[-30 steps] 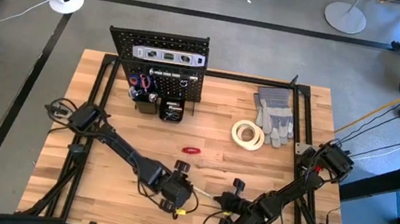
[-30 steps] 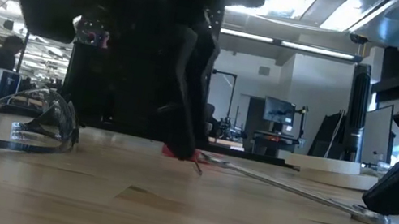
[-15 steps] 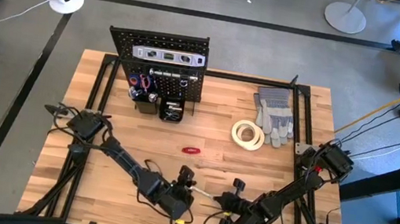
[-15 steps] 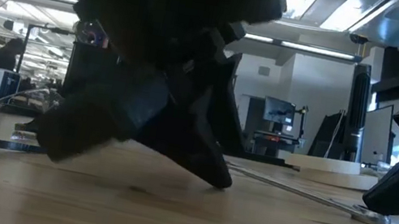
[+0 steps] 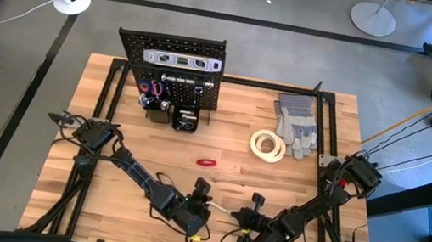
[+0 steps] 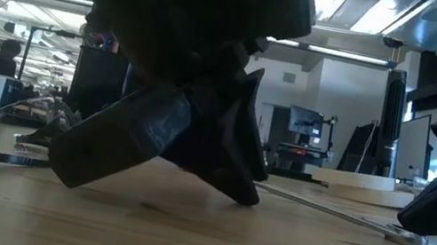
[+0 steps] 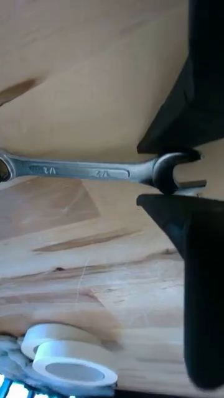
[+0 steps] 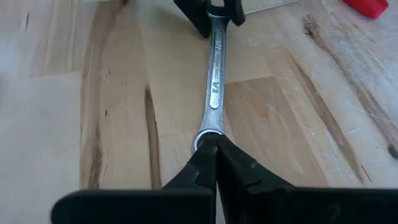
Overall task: Hang tools onto peg board
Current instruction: Put the wrench into the left pegboard organizer bin
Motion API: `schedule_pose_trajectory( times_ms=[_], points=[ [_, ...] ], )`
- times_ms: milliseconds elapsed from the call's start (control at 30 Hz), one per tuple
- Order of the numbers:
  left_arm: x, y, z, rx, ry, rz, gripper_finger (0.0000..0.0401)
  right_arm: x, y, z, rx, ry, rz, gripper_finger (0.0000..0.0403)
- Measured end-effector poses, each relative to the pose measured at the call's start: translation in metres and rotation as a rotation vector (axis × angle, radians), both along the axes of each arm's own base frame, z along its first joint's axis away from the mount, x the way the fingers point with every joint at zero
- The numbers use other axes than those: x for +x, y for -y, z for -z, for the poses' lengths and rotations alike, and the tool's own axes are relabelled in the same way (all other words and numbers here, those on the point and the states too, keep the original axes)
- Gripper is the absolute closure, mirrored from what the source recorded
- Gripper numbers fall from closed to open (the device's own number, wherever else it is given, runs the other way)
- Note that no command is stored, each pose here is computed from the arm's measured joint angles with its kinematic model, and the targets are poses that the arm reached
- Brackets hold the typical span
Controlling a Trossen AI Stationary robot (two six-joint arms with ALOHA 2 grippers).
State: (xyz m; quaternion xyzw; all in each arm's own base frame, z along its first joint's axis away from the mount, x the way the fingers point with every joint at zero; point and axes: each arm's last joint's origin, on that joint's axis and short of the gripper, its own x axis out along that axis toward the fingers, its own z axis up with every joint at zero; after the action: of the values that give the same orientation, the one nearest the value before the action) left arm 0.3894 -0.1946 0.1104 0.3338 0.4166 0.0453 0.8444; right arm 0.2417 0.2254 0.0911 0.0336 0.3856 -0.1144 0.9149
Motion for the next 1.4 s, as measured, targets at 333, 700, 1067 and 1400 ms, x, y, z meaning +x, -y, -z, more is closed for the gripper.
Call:
schedule_pose_trajectory(
  times_ms=[333,700,1067,1400],
  points=[
    [0.002,-0.003,0.001,-0.016,0.004,-0.012,0.0391,-0.001,0.001,0.001,-0.017,0.008,0.015,0.0397],
    [-0.013,0.015,-0.029,-0.141,0.067,-0.032,0.0398,-0.006,0.003,-0.038,0.058,-0.041,0.0,0.0325],
    [-0.054,0.015,-0.077,-0.317,0.192,-0.158,0.04,-0.006,-0.001,-0.063,0.051,0.064,-0.078,0.0222],
    [-0.103,-0.002,-0.078,-0.699,0.617,-0.141,0.04,0.028,0.004,-0.085,0.007,0.334,-0.101,0.0214]
  ],
)
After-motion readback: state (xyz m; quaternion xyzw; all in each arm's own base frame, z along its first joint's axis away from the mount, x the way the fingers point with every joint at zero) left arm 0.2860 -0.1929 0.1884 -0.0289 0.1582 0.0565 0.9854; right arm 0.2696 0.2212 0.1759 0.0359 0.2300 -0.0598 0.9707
